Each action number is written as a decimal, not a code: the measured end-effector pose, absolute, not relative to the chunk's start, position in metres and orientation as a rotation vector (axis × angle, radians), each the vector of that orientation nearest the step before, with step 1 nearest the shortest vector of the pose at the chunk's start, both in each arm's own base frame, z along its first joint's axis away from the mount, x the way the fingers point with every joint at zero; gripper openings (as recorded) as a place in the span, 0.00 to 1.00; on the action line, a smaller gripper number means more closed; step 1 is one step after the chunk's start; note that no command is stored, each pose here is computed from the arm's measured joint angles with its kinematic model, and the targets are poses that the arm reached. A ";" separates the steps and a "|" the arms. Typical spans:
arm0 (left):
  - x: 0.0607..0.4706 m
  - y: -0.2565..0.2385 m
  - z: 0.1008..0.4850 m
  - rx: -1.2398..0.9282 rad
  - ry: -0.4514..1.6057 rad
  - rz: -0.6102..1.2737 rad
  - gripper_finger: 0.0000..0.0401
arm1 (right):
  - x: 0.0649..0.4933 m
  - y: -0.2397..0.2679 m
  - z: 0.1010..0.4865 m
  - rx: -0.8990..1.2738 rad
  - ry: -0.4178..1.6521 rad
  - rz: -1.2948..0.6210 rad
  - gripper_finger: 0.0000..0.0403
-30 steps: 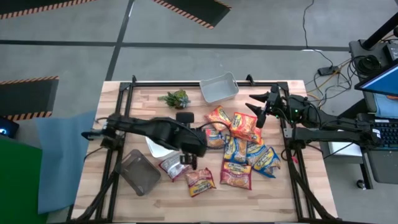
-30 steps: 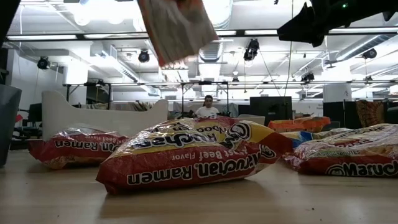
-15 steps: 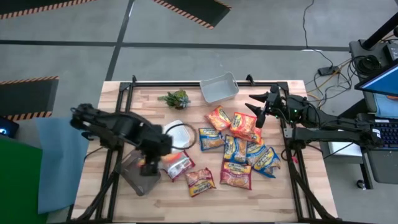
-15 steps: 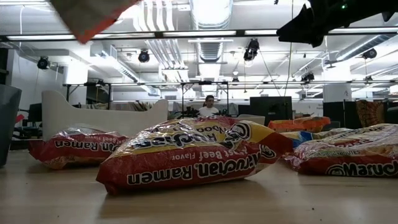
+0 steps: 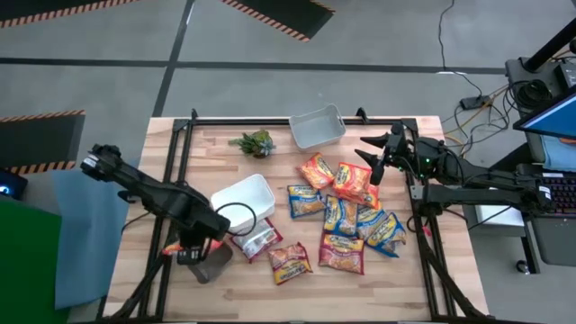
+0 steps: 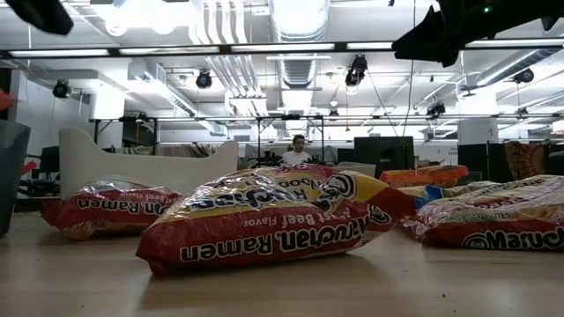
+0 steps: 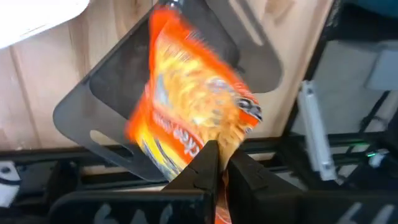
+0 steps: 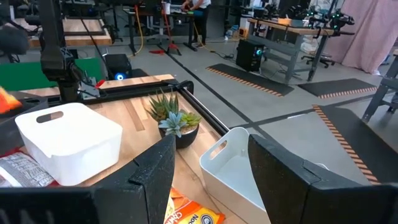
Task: Sort Maruchan noodles
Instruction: Put the orange noodle pack into the black bin
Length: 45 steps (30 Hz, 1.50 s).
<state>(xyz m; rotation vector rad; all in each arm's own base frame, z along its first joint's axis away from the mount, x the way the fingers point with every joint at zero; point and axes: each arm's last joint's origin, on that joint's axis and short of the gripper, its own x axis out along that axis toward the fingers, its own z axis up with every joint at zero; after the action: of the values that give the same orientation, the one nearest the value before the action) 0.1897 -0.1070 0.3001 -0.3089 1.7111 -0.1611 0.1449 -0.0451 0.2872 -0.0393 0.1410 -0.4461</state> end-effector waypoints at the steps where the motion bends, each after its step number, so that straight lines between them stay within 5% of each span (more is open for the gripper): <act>1: 0.190 -0.107 0.294 -0.294 1.732 -0.159 0.00 | 0.145 -0.045 0.287 -0.039 0.141 -0.446 0.48; 9: 0.191 -0.109 0.258 -0.200 1.959 -0.140 0.06 | 0.145 -0.045 0.287 -0.039 0.141 -0.446 0.48; 18: 0.217 -0.117 0.265 -0.085 1.890 -0.077 0.29 | 0.145 -0.045 0.287 -0.020 0.142 -0.447 0.48; 26: 0.251 -0.119 0.311 0.241 1.482 0.154 0.30 | 0.146 -0.045 0.286 -0.013 0.147 -0.447 0.48; 35: 0.257 -0.108 0.358 0.539 0.867 0.076 0.05 | 0.147 -0.046 0.286 0.001 0.142 -0.446 0.48; 42: 0.239 -0.080 0.333 0.600 0.490 0.095 0.03 | 0.147 -0.046 0.287 0.025 0.126 -0.449 0.48; 45: 0.234 -0.068 0.313 0.612 0.336 0.148 0.02 | 0.148 -0.046 0.288 0.207 0.068 -0.460 0.48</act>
<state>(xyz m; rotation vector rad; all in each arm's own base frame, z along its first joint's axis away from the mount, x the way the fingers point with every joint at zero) 0.2336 -0.0677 0.3127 0.6117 0.3360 0.1484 0.1479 -0.0458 0.2880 0.2074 0.0682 -0.4599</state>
